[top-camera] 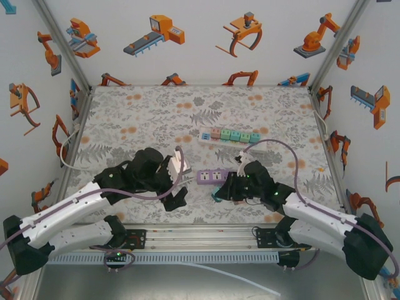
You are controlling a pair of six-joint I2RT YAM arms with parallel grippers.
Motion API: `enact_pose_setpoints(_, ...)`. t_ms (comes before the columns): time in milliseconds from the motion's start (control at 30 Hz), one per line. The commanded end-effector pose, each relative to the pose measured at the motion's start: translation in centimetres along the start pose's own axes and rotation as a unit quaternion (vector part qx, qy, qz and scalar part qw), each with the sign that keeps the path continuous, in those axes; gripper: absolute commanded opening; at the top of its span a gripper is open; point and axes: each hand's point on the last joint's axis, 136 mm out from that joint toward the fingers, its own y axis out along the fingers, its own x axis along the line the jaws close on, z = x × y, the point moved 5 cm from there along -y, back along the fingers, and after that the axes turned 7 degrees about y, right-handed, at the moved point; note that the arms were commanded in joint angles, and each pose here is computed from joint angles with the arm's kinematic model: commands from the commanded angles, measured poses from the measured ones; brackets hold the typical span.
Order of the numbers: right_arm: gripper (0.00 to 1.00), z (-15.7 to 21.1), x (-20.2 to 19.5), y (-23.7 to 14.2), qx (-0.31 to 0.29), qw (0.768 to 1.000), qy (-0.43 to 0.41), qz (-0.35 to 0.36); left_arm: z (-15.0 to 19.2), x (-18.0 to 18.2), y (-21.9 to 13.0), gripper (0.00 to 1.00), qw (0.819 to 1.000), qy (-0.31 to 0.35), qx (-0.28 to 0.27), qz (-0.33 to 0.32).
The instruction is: Pull the plug off the socket
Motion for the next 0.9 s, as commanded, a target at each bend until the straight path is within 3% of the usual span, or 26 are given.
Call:
enact_pose_setpoints(0,0.13,-0.4,0.0,1.3,-0.023,1.0,-0.005,-0.001,1.4,-1.0,0.7,0.97,0.998,0.061,0.023,0.024)
enact_pose_setpoints(133,0.18,0.3,-0.8,2.6,-0.014,0.999,-0.032,0.022,1.7,-0.9,1.4,0.97,0.997,0.078,0.015,0.012)
enact_pose_setpoints(300,0.3,1.2,-1.4,3.7,0.002,0.998,-0.048,0.05,1.9,-0.3,1.8,0.97,0.996,0.081,0.023,-0.009)
enact_pose_setpoints(467,0.46,1.4,-1.9,4.0,0.008,0.996,-0.05,0.071,1.3,0.3,1.5,0.97,0.996,0.08,-0.002,-0.041)
enact_pose_setpoints(533,0.47,1.4,-2.1,3.9,0.006,0.996,-0.048,0.08,1.0,0.6,1.2,0.97,0.995,0.08,-0.013,-0.056)
enact_pose_setpoints(633,0.49,1.2,-2.1,3.5,-0.001,0.995,-0.05,0.085,0.8,1.0,1.0,0.97,0.994,0.079,-0.022,-0.075)
enact_pose_setpoints(733,0.61,0.6,-1.8,2.6,-0.018,0.994,-0.056,0.097,0.4,1.3,0.8,0.97,0.993,0.072,-0.03,-0.089)
enact_pose_setpoints(867,0.66,-1.1,-0.4,0.9,-0.064,0.989,-0.083,0.102,-0.6,1.7,0.5,0.97,0.991,0.061,-0.057,-0.106)
